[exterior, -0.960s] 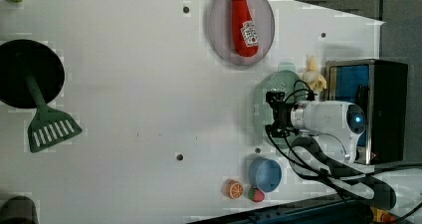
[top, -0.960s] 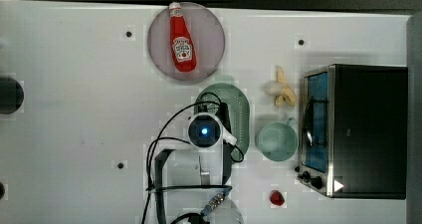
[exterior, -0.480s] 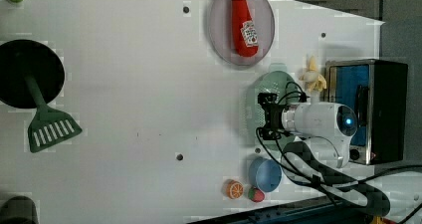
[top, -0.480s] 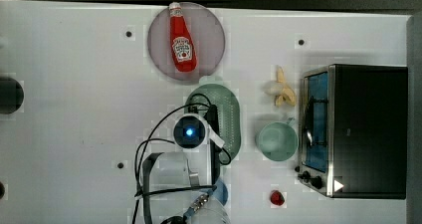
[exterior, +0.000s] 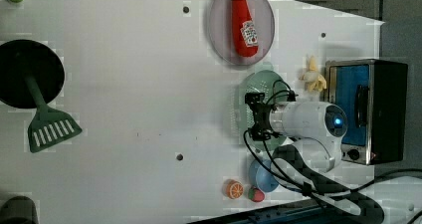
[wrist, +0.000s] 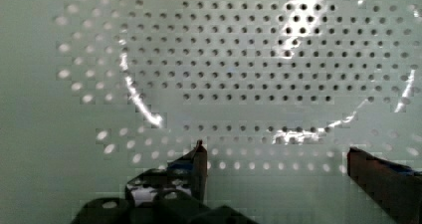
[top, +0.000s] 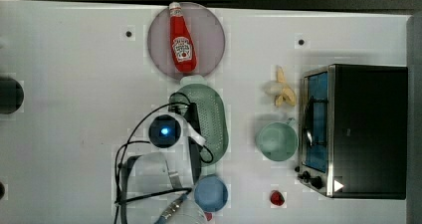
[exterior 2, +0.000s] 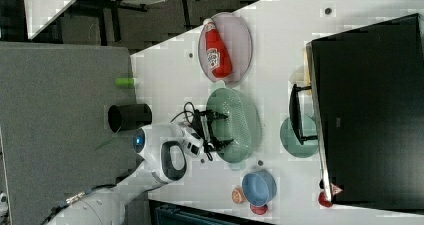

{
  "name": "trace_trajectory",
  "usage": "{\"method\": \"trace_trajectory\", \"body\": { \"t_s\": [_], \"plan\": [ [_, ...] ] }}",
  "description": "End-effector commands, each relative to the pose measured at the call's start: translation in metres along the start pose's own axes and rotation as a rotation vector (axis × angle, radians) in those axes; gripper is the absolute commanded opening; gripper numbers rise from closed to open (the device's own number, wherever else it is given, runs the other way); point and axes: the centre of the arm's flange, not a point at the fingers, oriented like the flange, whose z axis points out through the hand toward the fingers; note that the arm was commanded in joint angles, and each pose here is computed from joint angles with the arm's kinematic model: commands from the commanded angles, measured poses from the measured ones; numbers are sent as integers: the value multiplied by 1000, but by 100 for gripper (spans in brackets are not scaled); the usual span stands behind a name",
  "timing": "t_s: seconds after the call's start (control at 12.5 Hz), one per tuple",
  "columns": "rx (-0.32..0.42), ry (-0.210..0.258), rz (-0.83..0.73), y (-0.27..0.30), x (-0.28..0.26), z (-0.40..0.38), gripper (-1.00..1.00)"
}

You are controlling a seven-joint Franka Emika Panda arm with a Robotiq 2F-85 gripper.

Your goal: Drag strainer right to left.

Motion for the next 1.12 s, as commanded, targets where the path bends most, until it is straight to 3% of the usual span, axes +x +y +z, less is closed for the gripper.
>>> {"method": "trace_trajectory", "body": {
  "t_s": [0.08, 1.12],
  "plan": [
    [-14, -7, 87, -14, -27, 2, 100],
    [-44, -54, 144, -41, -142, -1, 100]
  ]
}}
